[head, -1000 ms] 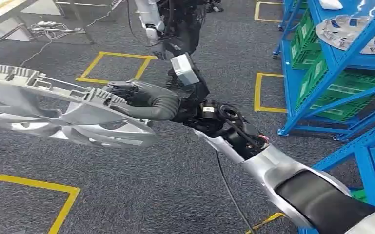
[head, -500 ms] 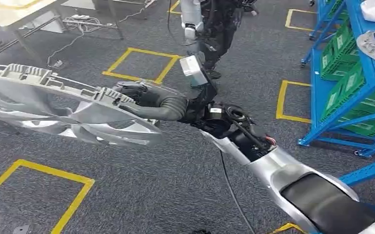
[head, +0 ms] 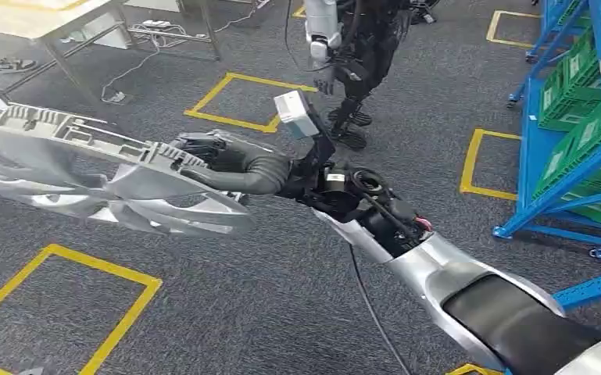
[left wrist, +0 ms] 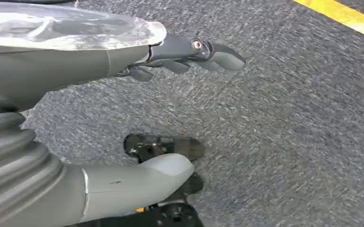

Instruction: Take the parts from the cabinet and place them on the table.

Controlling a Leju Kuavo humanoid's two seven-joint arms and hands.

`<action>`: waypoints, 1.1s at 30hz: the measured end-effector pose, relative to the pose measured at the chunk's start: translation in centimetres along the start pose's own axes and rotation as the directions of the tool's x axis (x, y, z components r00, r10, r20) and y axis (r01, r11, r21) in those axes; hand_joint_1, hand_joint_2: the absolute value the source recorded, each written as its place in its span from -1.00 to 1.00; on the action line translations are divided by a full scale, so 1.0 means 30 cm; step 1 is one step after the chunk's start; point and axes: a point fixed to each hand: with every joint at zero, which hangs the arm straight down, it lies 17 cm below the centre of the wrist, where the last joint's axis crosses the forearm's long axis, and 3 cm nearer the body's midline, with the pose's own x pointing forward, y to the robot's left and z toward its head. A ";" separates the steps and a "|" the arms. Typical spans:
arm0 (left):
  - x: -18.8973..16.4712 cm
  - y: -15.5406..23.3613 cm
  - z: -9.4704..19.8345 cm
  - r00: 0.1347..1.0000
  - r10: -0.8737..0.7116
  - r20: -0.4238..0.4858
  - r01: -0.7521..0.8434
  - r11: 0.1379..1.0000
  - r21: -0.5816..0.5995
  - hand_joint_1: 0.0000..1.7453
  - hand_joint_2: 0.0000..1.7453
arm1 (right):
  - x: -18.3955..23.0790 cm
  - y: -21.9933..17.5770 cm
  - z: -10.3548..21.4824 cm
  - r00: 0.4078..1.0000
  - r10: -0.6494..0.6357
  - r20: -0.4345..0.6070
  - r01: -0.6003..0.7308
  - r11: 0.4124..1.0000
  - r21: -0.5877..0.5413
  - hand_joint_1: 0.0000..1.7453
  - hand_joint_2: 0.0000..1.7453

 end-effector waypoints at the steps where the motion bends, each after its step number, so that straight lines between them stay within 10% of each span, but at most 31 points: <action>1: 0.003 0.003 -0.001 1.000 0.000 0.001 0.000 1.000 0.001 -1.00 1.00 | 0.001 0.000 0.000 1.000 0.000 0.000 0.000 1.000 0.000 1.00 1.00; 33: -0.001 -0.012 -0.002 1.000 -0.016 -0.004 0.016 1.000 -0.006 -1.00 1.00 | 0.013 0.006 0.052 1.000 -0.006 -0.012 0.005 0.999 -0.037 1.00 1.00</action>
